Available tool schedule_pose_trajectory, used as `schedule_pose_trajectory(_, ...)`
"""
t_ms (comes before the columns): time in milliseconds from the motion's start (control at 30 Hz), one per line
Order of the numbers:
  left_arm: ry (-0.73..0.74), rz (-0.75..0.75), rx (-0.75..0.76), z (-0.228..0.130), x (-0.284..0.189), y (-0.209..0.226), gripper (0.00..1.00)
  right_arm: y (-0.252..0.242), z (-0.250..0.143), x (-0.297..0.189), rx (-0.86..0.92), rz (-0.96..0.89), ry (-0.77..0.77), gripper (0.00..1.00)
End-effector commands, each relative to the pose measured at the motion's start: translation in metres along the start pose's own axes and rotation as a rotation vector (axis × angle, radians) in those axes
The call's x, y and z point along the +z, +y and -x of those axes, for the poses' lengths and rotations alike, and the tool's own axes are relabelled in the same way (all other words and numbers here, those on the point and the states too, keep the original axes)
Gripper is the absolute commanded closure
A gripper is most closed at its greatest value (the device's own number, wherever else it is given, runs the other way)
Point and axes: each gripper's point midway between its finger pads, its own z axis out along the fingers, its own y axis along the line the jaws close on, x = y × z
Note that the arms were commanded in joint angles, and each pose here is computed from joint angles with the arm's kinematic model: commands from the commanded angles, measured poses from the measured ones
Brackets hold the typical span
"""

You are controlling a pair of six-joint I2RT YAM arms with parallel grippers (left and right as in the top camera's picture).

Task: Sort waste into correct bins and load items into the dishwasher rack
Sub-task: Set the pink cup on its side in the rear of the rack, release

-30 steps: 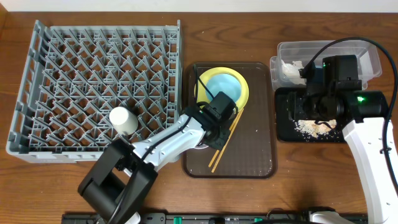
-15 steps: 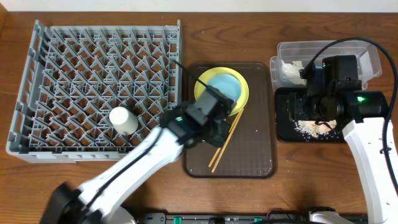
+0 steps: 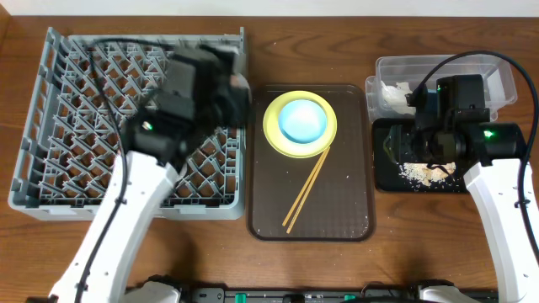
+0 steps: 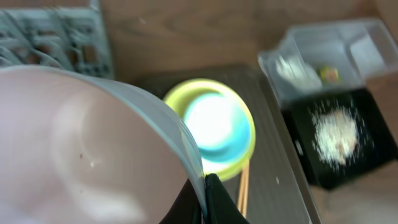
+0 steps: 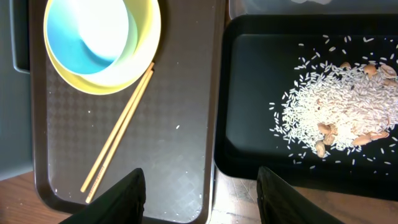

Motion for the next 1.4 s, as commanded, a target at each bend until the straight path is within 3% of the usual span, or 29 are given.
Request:
schedule_pose_trajectory(0,-0.002,-0.097,-0.024,0.024,0.007,0.008,0.94,-0.001,0.006,-0.007,0.014,-0.005,-0.027,0.44)
schedule_pose_trajectory(533,-0.068,-0.827,-0.264,0.11,0.036,0.057,0.94,-0.001,0.006,-0.007,0.013,-0.005,-0.027,0.44)
schedule_pose_trajectory(667,-0.07,-0.858,-0.337,0.116,0.056,0.084,0.94,-0.001,0.006,-0.007,0.014,-0.005,-0.026,0.44)
schedule_pose_trajectory(967,-0.022,-0.833,-0.482,0.093,0.099,0.132,0.94,-0.001,0.006,-0.007,0.013,-0.005,-0.026,0.44)
schedule_pose_trajectory(1367,-0.052,-0.785,-0.521,0.085,0.105,0.162,0.94,-0.001,0.003,-0.007,0.016,-0.006,-0.016,0.45)
